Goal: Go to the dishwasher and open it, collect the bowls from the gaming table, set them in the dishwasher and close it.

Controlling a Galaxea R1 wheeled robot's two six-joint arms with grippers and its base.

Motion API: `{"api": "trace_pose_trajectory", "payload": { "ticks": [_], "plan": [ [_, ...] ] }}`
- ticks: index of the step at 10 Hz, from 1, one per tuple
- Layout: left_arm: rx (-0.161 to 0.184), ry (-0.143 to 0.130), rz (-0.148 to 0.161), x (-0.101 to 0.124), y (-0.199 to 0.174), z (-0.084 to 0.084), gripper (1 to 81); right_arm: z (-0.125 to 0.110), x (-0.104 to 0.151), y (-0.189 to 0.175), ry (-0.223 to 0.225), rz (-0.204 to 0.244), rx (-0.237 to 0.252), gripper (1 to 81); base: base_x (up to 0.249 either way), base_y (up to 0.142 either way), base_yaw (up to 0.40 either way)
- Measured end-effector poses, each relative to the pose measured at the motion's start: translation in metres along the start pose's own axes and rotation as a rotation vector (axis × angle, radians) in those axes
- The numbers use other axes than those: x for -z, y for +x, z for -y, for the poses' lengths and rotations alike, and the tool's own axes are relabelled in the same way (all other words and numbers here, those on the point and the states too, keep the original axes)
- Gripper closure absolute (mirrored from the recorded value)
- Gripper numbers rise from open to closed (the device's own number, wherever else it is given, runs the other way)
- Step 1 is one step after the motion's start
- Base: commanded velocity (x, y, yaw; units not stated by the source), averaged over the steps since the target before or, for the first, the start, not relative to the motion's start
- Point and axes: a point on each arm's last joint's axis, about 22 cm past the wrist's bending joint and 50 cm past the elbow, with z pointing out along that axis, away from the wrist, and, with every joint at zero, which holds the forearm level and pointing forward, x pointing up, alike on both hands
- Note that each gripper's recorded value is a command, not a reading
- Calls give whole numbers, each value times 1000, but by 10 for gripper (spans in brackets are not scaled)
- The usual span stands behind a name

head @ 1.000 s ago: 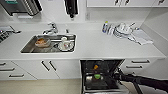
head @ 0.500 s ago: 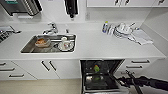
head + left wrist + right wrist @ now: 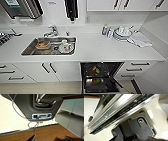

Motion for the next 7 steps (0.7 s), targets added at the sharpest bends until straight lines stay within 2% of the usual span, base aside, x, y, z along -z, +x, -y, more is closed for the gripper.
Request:
{"api": "trace_pose_trajectory", "payload": {
  "ticks": [3, 5, 7],
  "plan": [
    [-10, 6, -36, 3, 31, 2, 10, -53, -8, -64, -60, 82, -19, 10, 0, 0, 0],
    [-5, 29, -61, 5, 54, 13, 10, -71, -11, -79, -70, 69, -37, 10, 0, 0, 0],
    [-16, 33, -85, 6, 75, 15, 10, -80, -23, -95, -56, 42, -82, 10, 0, 0, 0]
  ]
}}
